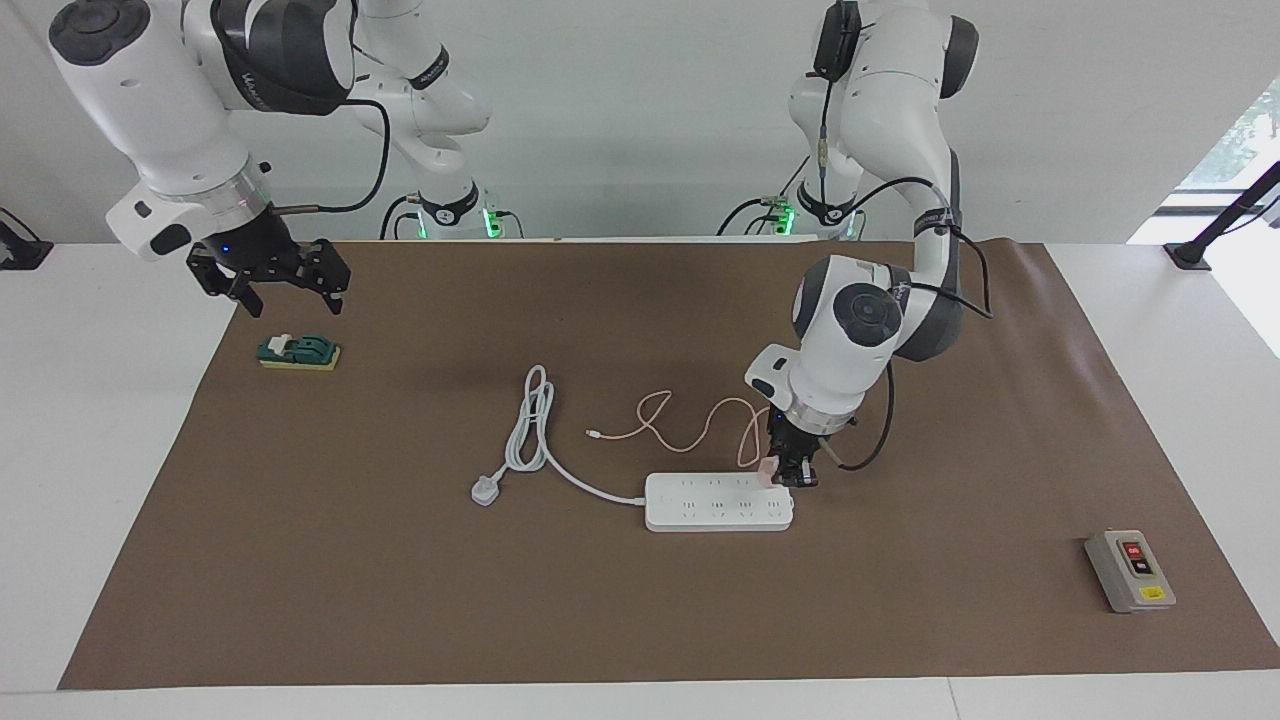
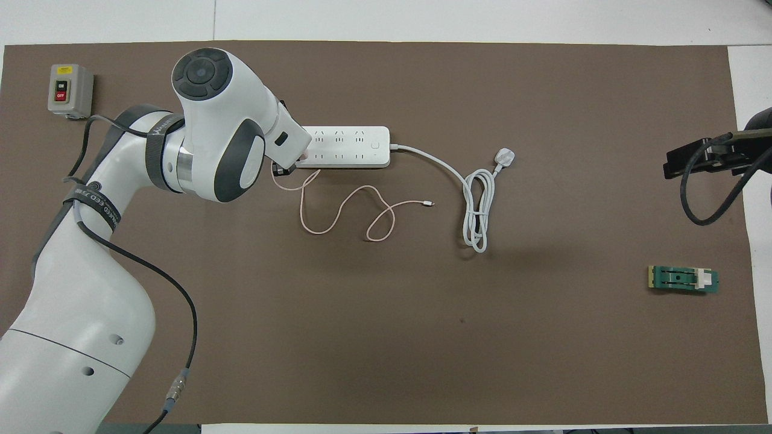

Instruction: Plug charger into power strip

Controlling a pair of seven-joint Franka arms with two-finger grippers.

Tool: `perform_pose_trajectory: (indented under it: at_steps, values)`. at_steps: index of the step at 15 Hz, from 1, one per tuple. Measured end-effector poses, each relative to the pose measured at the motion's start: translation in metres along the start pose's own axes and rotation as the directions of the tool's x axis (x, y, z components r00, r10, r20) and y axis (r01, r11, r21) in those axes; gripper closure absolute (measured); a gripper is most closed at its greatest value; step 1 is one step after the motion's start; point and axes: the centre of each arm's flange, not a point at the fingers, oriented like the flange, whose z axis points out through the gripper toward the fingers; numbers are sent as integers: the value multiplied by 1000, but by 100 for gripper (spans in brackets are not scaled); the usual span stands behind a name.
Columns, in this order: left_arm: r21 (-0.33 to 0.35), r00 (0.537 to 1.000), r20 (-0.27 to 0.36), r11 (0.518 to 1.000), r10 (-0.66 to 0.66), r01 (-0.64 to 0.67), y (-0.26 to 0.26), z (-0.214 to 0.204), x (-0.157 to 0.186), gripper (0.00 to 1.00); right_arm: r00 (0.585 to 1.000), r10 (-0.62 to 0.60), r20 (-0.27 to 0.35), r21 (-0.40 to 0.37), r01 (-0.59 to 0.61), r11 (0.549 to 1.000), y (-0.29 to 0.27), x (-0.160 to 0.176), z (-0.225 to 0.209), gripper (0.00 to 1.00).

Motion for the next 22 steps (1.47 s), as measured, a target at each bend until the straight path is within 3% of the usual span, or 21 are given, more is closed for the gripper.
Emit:
perform_pose_trajectory:
  at_steps: [16,22]
  values:
    - [-3,1000,15,1000,22,-22,2,1,0,68,1000,0,0,0,0,1000,0,0,0,0]
    - [-6,992,16,992,128,-127,0,14,0,68,1000,0,0,0,0,1000,0,0,0,0]
